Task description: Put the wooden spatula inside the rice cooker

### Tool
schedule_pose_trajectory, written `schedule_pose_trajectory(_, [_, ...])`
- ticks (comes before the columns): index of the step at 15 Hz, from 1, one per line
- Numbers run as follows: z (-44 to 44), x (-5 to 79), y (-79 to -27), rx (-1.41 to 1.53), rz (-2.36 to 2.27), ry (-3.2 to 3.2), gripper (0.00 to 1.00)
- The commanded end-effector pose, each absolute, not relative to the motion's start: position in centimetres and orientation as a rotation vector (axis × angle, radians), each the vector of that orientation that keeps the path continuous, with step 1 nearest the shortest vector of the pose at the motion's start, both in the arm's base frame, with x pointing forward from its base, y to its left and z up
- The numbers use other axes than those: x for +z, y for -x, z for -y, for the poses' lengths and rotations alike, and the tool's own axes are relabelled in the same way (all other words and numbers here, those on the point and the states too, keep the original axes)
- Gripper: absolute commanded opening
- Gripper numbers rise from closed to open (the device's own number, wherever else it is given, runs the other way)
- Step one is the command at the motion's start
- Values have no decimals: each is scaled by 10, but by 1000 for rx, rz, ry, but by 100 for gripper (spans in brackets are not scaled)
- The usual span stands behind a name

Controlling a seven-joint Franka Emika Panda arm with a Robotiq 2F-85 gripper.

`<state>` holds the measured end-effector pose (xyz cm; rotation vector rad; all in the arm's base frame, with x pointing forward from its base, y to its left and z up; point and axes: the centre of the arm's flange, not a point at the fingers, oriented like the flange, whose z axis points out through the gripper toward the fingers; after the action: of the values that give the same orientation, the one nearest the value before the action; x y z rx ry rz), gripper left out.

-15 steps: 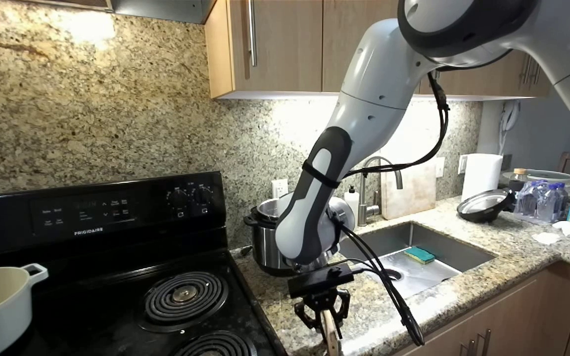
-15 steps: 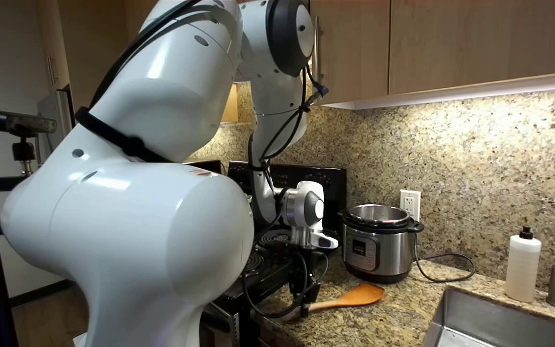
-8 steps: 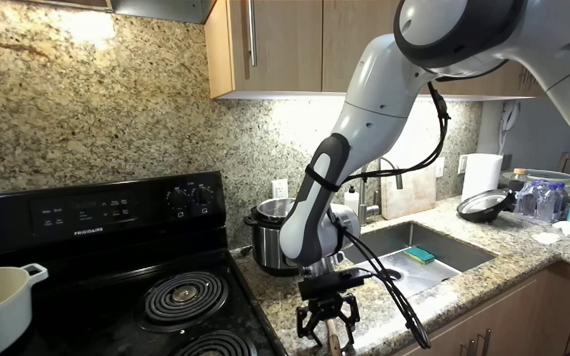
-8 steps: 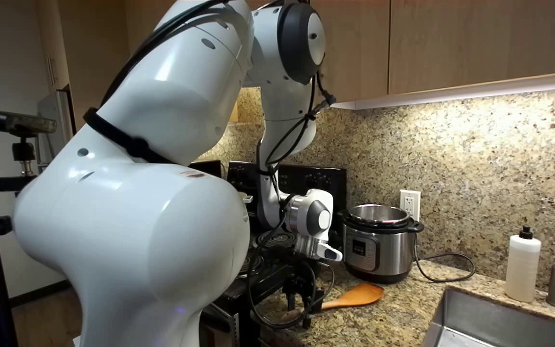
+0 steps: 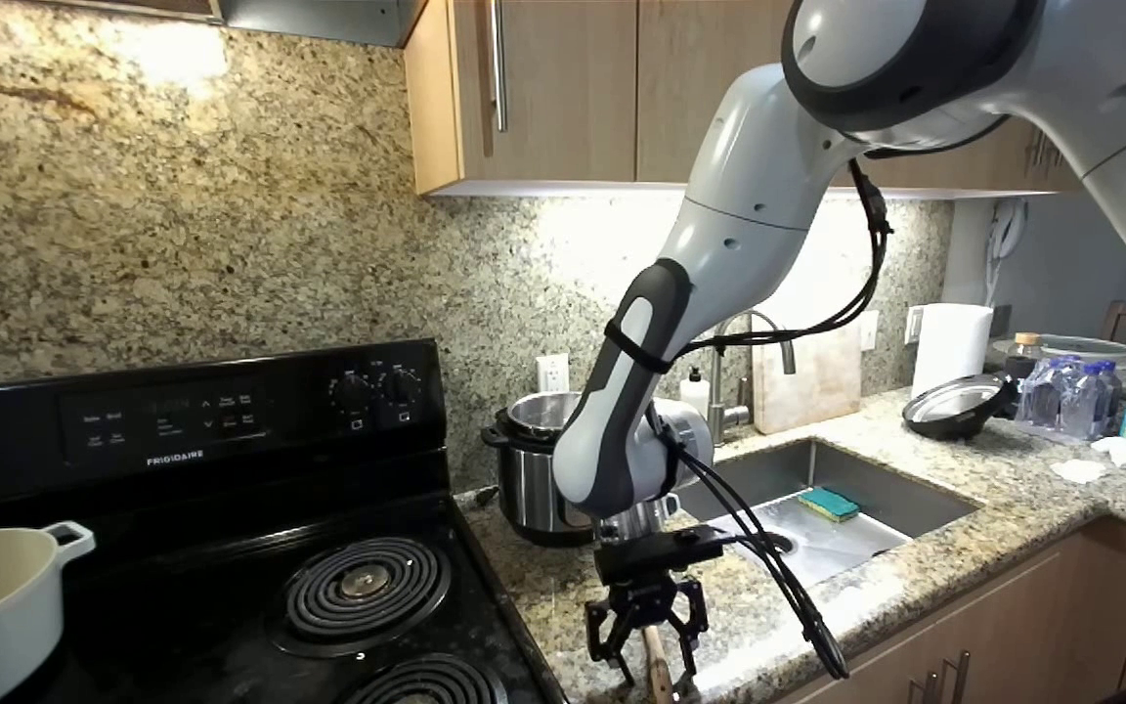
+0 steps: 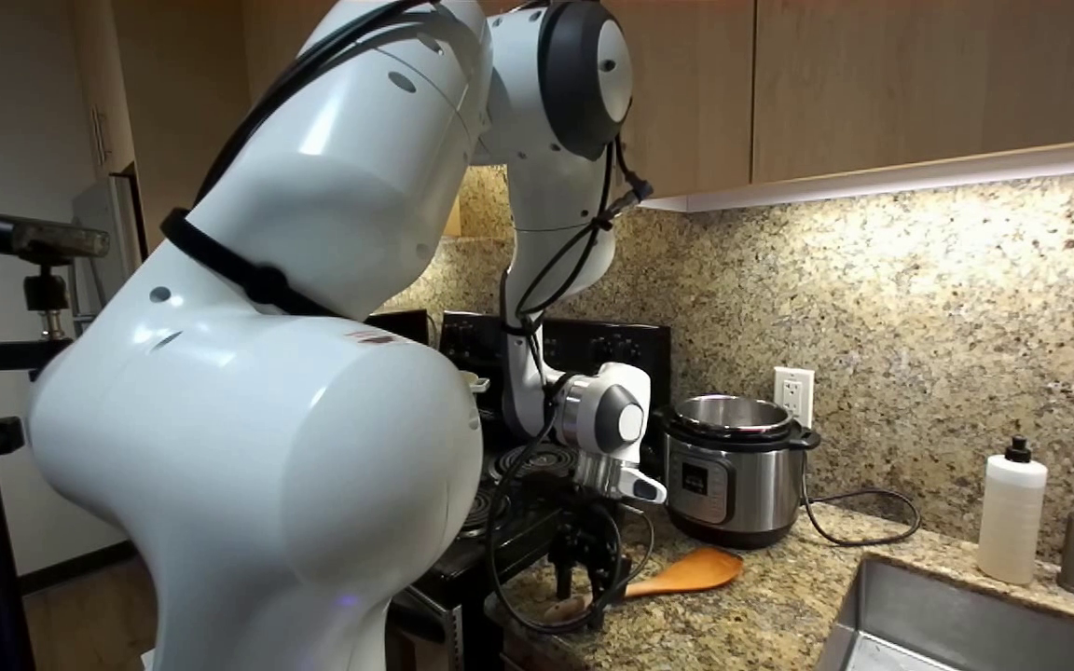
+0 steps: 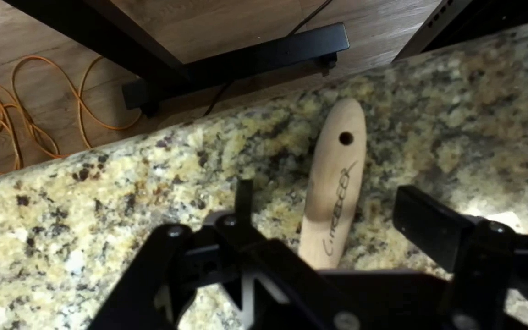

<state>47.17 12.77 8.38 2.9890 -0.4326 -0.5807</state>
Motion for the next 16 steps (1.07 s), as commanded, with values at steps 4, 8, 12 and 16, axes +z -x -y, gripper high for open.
schedule_pose_trajectory(4, [-123, 91, -466, -551, 432, -3085, 95])
schedule_pose_trajectory(8, [-128, 94, -467, -540, 416, -3112, 57])
schedule_pose_trajectory(12, [-130, 98, -468, -543, 412, -3111, 31])
schedule_pose_trajectory(16, [-132, 101, -467, -549, 401, -3112, 8])
